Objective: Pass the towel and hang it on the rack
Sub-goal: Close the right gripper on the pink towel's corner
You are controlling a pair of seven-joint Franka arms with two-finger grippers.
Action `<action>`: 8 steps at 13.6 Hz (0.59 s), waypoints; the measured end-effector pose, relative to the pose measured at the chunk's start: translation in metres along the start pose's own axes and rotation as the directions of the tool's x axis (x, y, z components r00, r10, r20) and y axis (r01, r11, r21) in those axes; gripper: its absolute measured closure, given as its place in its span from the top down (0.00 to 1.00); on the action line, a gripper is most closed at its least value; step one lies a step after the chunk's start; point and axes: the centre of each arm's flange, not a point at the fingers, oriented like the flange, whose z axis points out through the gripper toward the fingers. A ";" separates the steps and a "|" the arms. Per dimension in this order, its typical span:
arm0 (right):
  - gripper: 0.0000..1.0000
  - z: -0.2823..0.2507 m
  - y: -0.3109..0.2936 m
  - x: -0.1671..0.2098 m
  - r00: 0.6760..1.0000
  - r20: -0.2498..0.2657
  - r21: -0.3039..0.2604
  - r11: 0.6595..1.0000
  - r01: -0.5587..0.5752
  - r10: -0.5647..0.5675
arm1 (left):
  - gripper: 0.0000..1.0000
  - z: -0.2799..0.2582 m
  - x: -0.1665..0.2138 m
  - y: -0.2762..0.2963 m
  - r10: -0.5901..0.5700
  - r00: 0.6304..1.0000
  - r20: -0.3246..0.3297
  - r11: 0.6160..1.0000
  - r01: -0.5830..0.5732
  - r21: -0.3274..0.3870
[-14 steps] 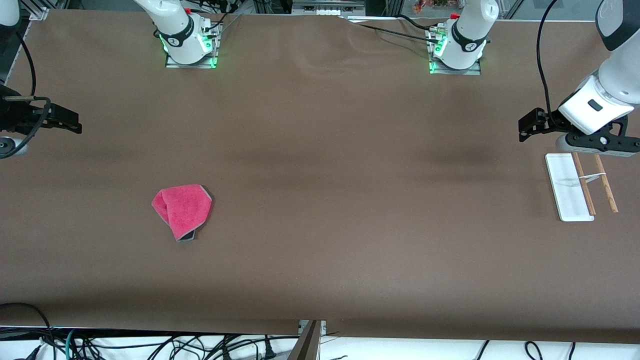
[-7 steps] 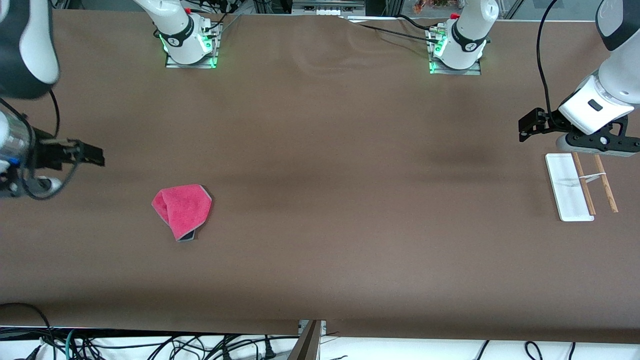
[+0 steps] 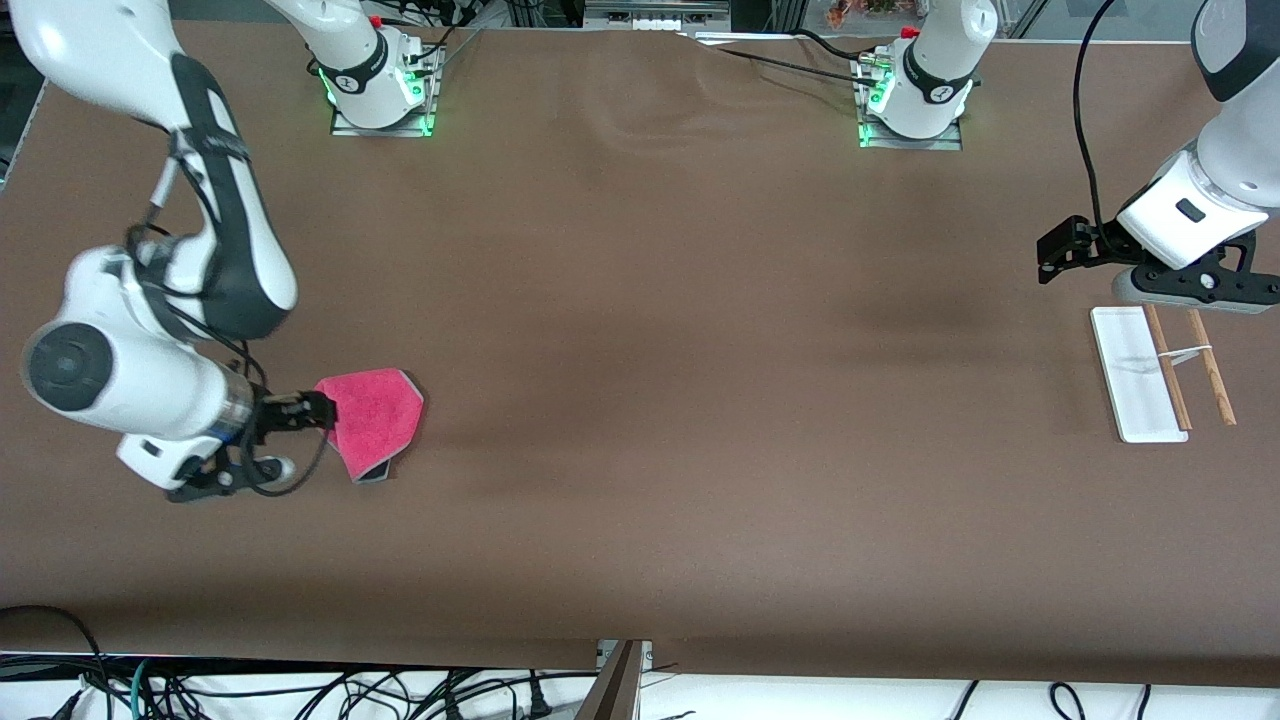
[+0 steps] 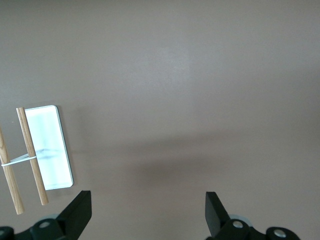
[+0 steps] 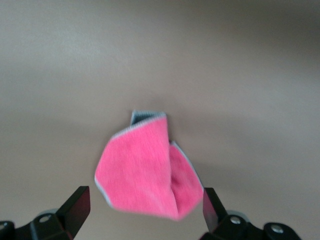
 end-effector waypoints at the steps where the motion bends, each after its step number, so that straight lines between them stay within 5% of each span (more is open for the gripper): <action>1: 1.00 0.017 -0.006 0.005 1.000 -0.005 0.001 1.000 0.009 -0.009 | 1.00 0.000 0.000 0.000 0.000 1.000 0.000 1.000 0.000 0.000; 8: 1.00 0.118 -0.013 0.011 0.999 0.051 0.016 1.000 0.020 -0.021 | 1.00 0.000 0.000 0.000 0.000 1.000 0.000 1.000 0.000 0.000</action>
